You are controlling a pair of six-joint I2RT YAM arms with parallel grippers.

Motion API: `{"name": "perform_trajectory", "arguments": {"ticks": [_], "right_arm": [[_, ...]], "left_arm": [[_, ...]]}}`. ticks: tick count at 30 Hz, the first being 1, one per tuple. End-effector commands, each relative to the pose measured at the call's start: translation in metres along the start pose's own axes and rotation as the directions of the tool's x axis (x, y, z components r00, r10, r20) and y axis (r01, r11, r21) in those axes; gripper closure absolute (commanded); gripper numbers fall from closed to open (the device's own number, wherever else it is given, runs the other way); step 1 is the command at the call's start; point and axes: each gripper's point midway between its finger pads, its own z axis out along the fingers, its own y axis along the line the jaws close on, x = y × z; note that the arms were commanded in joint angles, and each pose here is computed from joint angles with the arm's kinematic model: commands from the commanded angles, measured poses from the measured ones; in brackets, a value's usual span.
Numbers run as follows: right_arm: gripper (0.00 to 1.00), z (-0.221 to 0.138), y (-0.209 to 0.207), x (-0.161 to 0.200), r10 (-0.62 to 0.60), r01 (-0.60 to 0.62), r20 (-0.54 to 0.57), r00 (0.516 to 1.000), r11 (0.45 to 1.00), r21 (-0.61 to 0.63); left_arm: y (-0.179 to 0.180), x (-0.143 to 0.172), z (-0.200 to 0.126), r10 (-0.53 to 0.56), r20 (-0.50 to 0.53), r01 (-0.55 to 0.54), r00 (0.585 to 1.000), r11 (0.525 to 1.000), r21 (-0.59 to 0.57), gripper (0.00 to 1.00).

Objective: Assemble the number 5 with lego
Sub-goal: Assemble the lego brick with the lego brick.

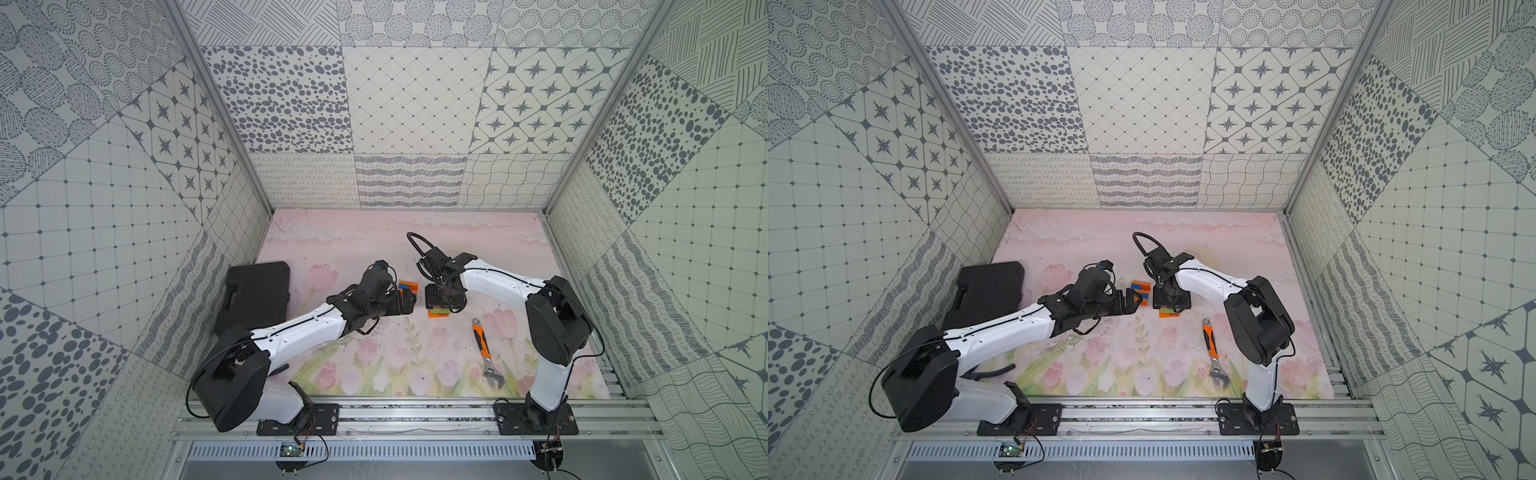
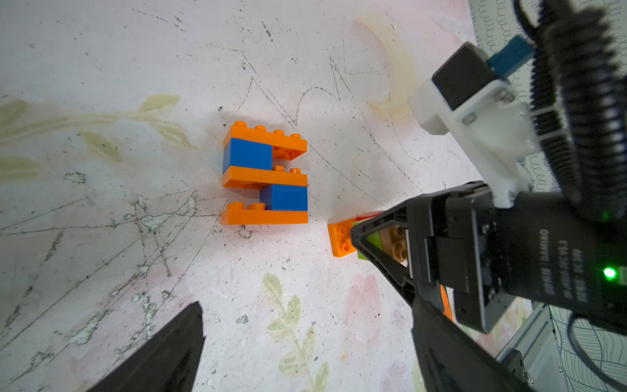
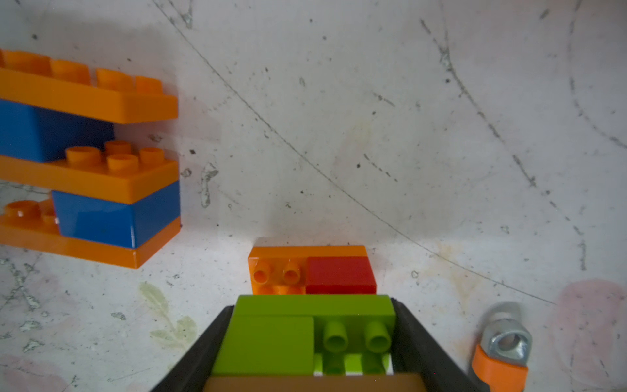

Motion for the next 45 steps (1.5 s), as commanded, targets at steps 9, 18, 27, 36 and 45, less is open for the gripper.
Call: {"name": "perform_trajectory", "arguments": {"ticks": [9, 18, 27, 36, 45], "right_arm": [[0.40, 0.045, 0.013, 0.049, -0.047, 0.029, -0.221, 0.974, 0.996, -0.084], [0.40, 0.042, -0.020, 0.040, -0.062, 0.084, -0.153, 0.986, 0.987, 0.135], [0.40, 0.048, -0.011, 0.049, -0.169, 0.188, -0.199, 0.965, 0.979, 0.077], [0.40, 0.049, 0.001, 0.049, -0.141, 0.147, -0.191, 0.971, 0.989, 0.017], [0.40, 0.069, -0.019, 0.059, -0.144, 0.175, -0.249, 0.958, 0.979, 0.108]], "left_arm": [[-0.002, -0.005, -0.001, -0.002, 0.029, 0.001, 1.000, 1.000, 0.014, 0.01], [0.000, -0.003, -0.002, -0.004, 0.033, 0.004, 0.999, 1.000, 0.013, 0.01], [0.003, -0.003, -0.008, -0.008, 0.048, 0.008, 0.999, 1.000, 0.007, 0.01], [0.001, -0.005, -0.010, -0.004, 0.050, 0.004, 0.999, 1.000, 0.009, 0.01], [0.003, -0.004, -0.012, -0.008, 0.055, 0.008, 0.998, 1.000, 0.001, 0.01]]}}
